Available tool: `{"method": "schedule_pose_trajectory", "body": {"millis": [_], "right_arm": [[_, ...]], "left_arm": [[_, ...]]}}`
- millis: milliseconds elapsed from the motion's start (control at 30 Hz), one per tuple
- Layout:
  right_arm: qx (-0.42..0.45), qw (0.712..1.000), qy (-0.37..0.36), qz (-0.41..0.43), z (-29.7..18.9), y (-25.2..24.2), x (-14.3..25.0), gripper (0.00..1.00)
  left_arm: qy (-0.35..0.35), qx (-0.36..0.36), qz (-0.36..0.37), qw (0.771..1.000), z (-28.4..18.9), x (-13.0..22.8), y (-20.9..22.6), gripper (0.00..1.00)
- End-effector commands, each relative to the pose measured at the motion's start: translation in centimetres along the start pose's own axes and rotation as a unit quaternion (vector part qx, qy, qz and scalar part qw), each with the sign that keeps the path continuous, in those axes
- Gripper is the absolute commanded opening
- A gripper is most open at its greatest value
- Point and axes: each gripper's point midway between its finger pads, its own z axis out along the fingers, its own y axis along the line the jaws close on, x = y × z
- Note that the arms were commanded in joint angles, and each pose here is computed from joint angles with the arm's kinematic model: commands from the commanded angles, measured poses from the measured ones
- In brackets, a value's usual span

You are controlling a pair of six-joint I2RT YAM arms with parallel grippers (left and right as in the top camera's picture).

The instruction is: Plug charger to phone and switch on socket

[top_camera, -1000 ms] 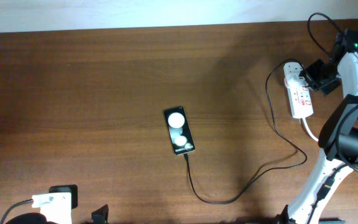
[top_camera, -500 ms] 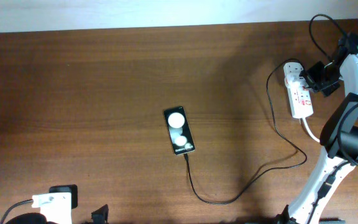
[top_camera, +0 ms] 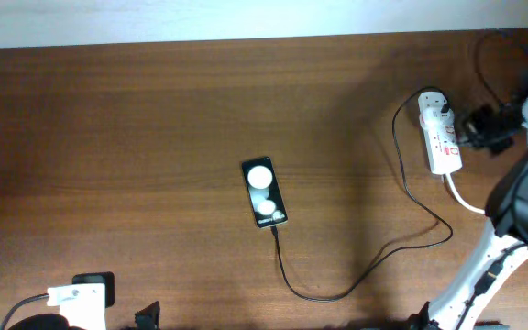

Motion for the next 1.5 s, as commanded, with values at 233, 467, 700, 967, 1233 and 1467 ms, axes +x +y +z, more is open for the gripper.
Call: {"method": "schedule_pose_trajectory", "body": {"millis": [233, 467, 700, 967, 1233, 1467], "right_arm": [[-0.091, 0.984, -0.134, -0.073, -15.7, 5.6, 3.9, 0.04], [-0.183, 0.938, -0.229, -0.185, -26.8, 10.8, 13.6, 0.04], [-0.222, 0.894, -0.296, -0.251, -33.4, 10.9, 21.5, 0.04], [-0.279, 0.854, -0.348, -0.269, -39.3, 8.6, 26.0, 0.04], [-0.351, 0.814, -0.349, -0.305, -43.8, 6.8, 31.4, 0.22], [-0.455, 0.693, -0.454, -0.326, -52.5, 1.9, 38.4, 0.39]], "left_arm": [[-0.002, 0.002, 0.006, 1.0, -0.1, 0.0, -0.1, 0.99], [-0.002, 0.002, 0.006, 1.0, -0.1, 0.0, -0.1, 0.99], [-0.002, 0.002, 0.006, 1.0, -0.1, 0.0, -0.1, 0.99], [-0.002, 0.002, 0.006, 1.0, -0.1, 0.0, -0.1, 0.99], [-0.002, 0.002, 0.006, 1.0, -0.1, 0.0, -0.1, 0.99], [-0.002, 0.002, 0.006, 1.0, -0.1, 0.0, -0.1, 0.99]]}}
